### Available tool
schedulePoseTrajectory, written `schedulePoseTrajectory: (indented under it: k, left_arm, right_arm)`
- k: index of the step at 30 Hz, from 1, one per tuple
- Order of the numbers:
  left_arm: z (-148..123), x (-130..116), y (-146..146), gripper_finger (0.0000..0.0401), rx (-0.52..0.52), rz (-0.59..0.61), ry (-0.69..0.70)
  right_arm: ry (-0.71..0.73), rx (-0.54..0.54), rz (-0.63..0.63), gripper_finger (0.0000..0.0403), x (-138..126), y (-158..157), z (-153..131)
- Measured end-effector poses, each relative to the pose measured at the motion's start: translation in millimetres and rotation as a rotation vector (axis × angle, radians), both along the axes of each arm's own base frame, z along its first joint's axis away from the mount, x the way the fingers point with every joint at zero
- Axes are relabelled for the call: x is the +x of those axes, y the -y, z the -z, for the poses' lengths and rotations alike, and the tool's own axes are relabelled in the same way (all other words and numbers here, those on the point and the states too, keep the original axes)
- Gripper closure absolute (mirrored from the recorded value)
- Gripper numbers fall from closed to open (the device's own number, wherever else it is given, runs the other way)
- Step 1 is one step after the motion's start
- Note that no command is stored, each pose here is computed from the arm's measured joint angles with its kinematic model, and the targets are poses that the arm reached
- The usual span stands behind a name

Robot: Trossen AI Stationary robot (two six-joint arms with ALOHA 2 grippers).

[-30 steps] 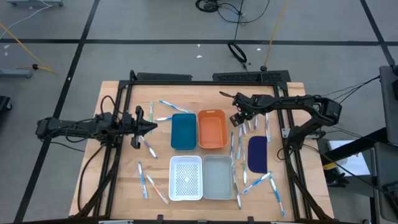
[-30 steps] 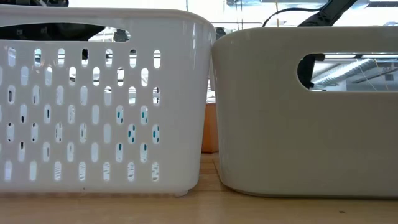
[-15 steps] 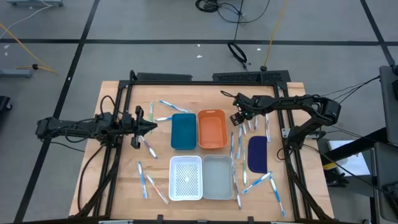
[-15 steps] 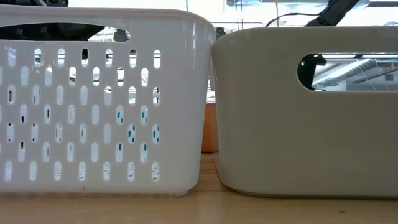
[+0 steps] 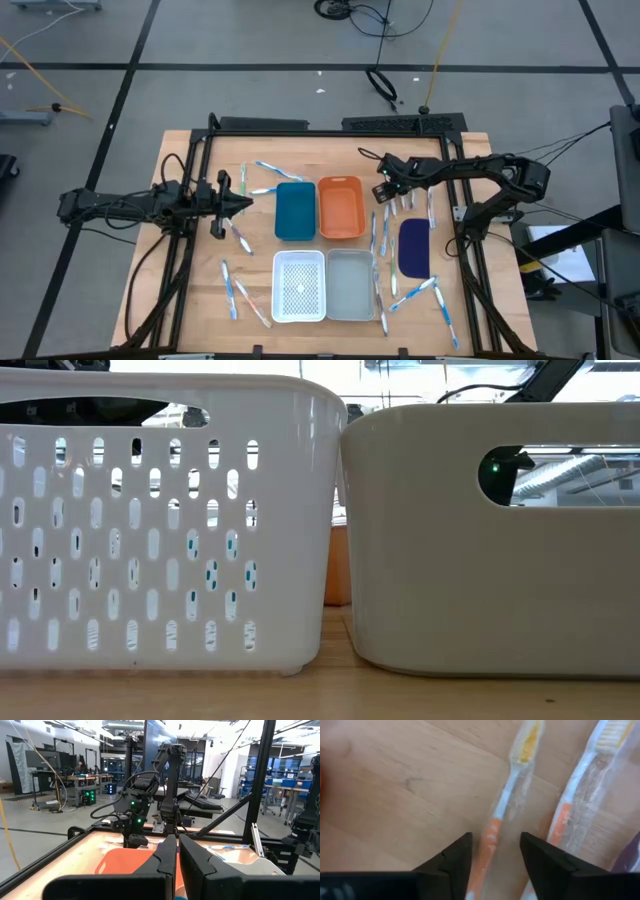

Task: Pick & Place Toothbrushes
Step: Put the orange toothbrush into the orange bin

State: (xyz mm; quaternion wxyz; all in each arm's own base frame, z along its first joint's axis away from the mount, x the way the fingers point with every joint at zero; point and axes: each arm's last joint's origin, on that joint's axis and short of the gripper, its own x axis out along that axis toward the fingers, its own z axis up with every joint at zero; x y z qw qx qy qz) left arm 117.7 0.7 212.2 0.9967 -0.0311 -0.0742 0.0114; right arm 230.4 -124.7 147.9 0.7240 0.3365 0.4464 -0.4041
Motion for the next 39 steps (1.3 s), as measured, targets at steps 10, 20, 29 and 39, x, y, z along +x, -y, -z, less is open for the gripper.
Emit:
schedulePoseTrajectory:
  k: [10,20,29,39]
  left_arm:
    - [0,0,0,0.0382,0.0,0.0,0.0]
    - [0,0,0,0.0382,0.0,0.0,0.0]
    - [0,0,0,0.0382,0.002,0.0,0.0]
    - [-1,0,0,0.0382,0.002,0.0,0.009]
  right_arm:
    - [0.001,-0.066,0.021,0.0352,2,2,0]
    - [0.138,-0.091,0.03,0.0398,11,6,-8]
    - [0.355,-0.167,0.042,0.0399,4,5,-52]
    - [0.634,-0.23,-0.092,0.0401,-18,-11,-111]
